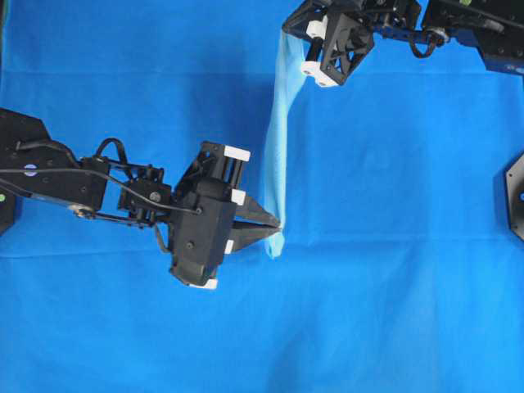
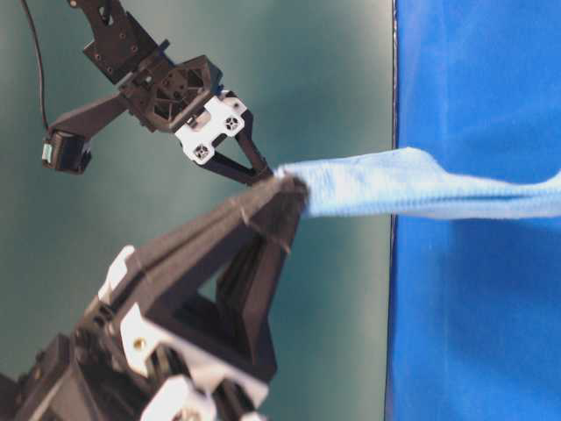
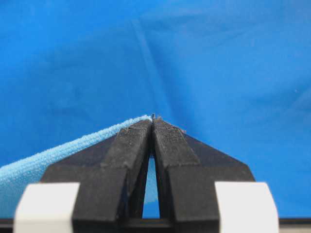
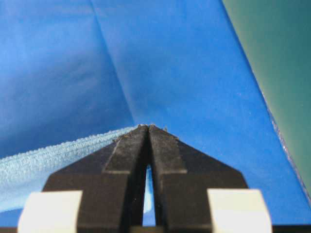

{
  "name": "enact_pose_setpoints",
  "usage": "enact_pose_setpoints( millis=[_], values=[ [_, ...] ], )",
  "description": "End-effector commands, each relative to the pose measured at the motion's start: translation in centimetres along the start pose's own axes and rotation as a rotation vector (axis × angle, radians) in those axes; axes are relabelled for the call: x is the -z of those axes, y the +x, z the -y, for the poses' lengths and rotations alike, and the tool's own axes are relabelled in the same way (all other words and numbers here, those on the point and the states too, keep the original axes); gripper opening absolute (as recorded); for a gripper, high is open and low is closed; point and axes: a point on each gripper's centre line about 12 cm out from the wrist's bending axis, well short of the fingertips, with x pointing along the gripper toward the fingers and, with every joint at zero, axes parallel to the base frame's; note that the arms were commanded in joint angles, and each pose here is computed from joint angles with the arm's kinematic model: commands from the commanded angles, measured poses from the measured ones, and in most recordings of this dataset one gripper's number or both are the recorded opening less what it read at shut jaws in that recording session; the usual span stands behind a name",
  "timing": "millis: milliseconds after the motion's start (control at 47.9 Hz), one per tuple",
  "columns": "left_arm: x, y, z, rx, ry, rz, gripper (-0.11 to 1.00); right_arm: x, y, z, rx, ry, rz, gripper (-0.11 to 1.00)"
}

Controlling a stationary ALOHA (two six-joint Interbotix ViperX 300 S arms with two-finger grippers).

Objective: Fold the light blue towel.

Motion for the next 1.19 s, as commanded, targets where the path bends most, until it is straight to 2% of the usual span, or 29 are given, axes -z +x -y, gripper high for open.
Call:
enact_pose_setpoints(
  millis=[0,188,397,522,647,877,1169],
  values=[
    [-2.7,0.3,0.9,0.007,0.026,0.093,0.01,-0.7,-1.2,1.5,0.032,0.014,0.039,0.01],
    [-4.2,3.8,0.5,-0.007,0.070,0.122,0.01,1.5,-3.1,2.0,0.045,0.025,0.020,0.01],
    [-4.8,8.1,-0.7,-0.027,0.067,0.119,0.01,4.2,-5.6,1.9,0.049,0.030,0.005,0.01],
    [-4.6,10.2,-0.9,-0.031,0.065,0.111,0.01,4.9,-6.6,1.8,0.050,0.031,0.008,0.01],
    [-3.9,10.7,-0.9,-0.027,0.057,0.093,0.01,5.2,-6.2,1.7,0.048,0.029,0.001,0.01],
    [-1.2,9.5,-0.1,-0.005,-0.007,0.029,0.01,4.8,-3.0,1.5,0.030,0.024,0.023,0.01],
    [4.3,6.2,1.4,0.021,-0.138,-0.090,0.01,3.2,2.4,0.6,0.001,0.009,0.027,0.01]
  ],
)
